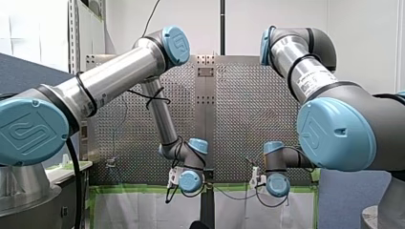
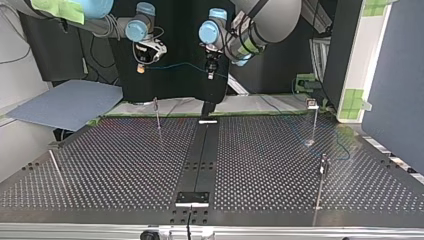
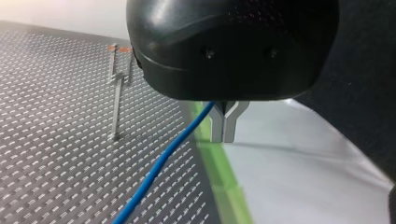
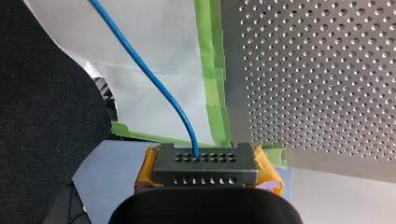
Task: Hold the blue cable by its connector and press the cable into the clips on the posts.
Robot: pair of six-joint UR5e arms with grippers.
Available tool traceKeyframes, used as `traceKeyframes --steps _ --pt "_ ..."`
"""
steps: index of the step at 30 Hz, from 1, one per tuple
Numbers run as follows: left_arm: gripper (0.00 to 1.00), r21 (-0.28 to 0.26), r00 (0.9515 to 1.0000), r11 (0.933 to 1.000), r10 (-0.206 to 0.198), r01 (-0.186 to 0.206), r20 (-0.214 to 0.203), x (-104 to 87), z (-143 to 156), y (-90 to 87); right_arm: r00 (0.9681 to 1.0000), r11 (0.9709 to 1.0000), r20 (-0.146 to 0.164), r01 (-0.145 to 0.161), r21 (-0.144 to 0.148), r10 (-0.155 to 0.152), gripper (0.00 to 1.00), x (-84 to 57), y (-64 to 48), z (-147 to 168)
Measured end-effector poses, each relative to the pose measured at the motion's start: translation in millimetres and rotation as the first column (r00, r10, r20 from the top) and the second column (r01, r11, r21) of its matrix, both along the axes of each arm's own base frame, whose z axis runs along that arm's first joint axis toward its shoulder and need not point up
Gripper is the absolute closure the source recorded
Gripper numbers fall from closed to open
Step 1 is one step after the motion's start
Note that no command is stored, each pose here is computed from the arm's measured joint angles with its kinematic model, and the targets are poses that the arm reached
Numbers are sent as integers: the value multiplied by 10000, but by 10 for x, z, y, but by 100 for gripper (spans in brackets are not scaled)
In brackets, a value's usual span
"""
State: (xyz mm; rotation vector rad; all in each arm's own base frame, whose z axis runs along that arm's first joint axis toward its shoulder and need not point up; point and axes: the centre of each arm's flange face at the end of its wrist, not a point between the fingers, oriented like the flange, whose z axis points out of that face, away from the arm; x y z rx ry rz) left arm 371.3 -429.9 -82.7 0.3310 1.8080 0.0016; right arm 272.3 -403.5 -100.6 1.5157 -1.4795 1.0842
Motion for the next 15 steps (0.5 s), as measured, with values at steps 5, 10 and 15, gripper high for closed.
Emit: traceKeyframes --steps 5,10,15 --pt "100 149 9995 9999 -41 45 -301 -118 -170 -133 9995 9995 20 -318 -11 318 100 6 -78 9" --pt "100 387 9985 9992 50 -29 -553 -171 -335 -204 9976 9977 160 -670 -87 671 100 36 -135 18" --pt "100 630 9975 9978 226 -183 -673 -155 -412 -279 9947 9951 275 -987 -112 990 100 72 -216 35"
